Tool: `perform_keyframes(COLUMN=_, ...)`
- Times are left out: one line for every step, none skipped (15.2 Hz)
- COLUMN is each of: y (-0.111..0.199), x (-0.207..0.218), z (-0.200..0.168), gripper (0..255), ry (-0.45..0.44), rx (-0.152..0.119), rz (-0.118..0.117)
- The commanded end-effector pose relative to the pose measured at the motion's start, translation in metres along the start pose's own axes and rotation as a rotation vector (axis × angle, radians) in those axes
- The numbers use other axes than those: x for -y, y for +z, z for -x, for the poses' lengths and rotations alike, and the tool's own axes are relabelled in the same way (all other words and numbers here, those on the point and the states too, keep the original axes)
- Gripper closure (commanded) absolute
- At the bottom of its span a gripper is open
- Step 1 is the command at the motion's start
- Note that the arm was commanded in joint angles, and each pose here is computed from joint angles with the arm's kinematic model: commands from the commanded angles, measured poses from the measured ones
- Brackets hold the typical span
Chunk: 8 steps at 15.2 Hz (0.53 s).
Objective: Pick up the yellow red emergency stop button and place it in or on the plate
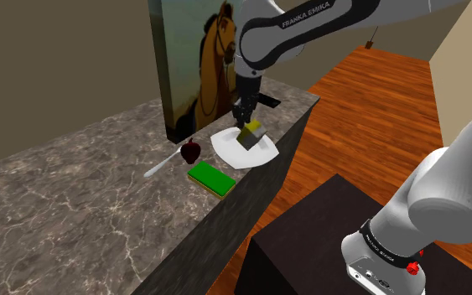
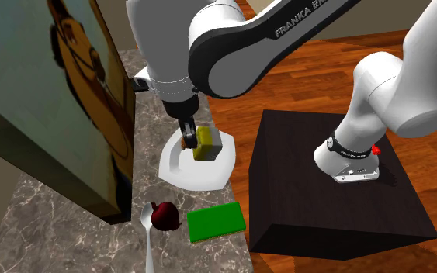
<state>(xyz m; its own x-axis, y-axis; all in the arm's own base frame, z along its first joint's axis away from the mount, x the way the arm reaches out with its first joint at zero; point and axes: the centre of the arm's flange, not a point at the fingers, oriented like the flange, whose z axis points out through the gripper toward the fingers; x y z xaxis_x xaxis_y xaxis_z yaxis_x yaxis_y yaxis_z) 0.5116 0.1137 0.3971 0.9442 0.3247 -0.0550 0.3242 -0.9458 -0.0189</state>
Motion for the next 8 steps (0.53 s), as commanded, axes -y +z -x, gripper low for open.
perform_keyframes(y=0.011, x=0.000, z=0.000, gripper=255, ry=0.000, rx=-0.001, rz=0.000)
perform_keyframes(y=0.017, x=0.000, z=0.000, gripper=255, ry=0.000, rx=-0.001, rz=0.000)
perform_keyframes(y=0.022, x=0.000, z=-0.001, gripper=255, ry=0.000, rx=-0.001, rz=0.000)
perform_keyframes(y=0.027, x=0.000, z=-0.001, gripper=255, ry=0.000, rx=-0.001, rz=0.000)
perform_keyframes(y=0.033, x=-0.001, z=-0.001, gripper=255, ry=0.000, rx=-0.001, rz=0.000)
perform_keyframes(y=0.038, x=-0.001, z=-0.002, gripper=255, ry=0.000, rx=-0.001, rz=0.000)
perform_keyframes(y=0.043, x=-0.001, z=-0.002, gripper=255, ry=0.000, rx=-0.001, rz=0.000)
perform_keyframes(y=0.048, x=-0.001, z=-0.002, gripper=255, ry=0.000, rx=-0.001, rz=0.000)
